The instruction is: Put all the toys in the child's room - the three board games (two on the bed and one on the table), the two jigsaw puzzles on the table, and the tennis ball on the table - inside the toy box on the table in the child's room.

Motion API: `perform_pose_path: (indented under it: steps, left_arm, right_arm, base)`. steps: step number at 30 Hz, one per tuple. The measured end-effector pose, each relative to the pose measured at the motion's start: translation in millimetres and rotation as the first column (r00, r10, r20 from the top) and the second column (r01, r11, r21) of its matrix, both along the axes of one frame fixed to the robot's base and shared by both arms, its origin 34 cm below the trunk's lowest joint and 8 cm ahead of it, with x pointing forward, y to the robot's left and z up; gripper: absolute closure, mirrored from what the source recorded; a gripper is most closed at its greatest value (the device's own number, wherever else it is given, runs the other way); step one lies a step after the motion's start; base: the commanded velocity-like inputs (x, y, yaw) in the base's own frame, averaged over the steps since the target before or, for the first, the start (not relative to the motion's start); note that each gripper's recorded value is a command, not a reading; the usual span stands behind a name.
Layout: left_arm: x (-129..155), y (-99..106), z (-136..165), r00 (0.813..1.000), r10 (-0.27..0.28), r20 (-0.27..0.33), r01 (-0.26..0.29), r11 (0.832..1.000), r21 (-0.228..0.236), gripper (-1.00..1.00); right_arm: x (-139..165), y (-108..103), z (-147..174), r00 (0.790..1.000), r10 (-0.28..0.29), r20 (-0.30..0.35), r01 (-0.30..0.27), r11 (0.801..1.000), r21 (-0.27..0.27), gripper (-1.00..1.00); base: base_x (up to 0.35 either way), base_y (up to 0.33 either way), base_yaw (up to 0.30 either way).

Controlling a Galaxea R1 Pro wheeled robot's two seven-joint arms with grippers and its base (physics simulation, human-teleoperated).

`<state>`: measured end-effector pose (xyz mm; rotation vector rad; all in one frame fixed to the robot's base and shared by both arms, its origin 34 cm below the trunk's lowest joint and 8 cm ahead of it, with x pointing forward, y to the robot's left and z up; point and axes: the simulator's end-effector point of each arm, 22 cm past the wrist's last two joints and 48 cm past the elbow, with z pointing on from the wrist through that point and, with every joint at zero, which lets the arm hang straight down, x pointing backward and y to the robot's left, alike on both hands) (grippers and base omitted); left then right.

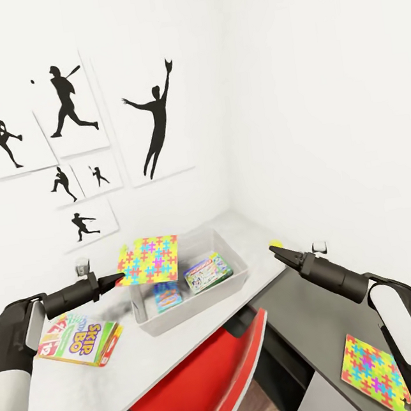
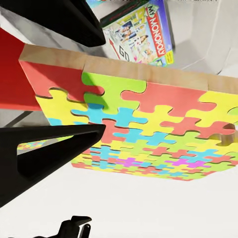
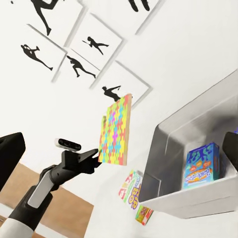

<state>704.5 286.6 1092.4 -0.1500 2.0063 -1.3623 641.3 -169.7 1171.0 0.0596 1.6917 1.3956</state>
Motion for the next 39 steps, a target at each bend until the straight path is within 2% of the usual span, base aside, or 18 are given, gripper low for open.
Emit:
perform_pose_path:
  steps: [10, 18, 39]
  left_arm:
    - [0.7, -0.5, -0.1, 1.0, 0.001, 0.0, -0.001, 1.0, -0.003, 1.0]
    - [0.6, 0.5, 0.5, 1.0, 0.003, 0.0, -0.003, 1.0, -0.005, 1.0]
    - [0.7, -0.8, 0.7, 1.0, 0.002, 0.0, -0.002, 1.0, -0.008, 1.0]
  right_arm:
    - [0.3, 0.3, -0.3, 1.0, 0.001, -0.001, -0.001, 1.0, 0.0, -1.0]
    - [0.2, 0.0, -0.1, 1.0, 0.0, 0.0, 0.0, 1.0, 0.0, -1.0]
    - [0.4, -0.1, -0.2, 1.0, -0.001, 0.0, 0.001, 1.0, -0.001, -1.0]
  base:
    - [0.066, -0.053, 0.005]
    - [0.021, -0.068, 0.186]
    - [0.147, -0.015, 0.011]
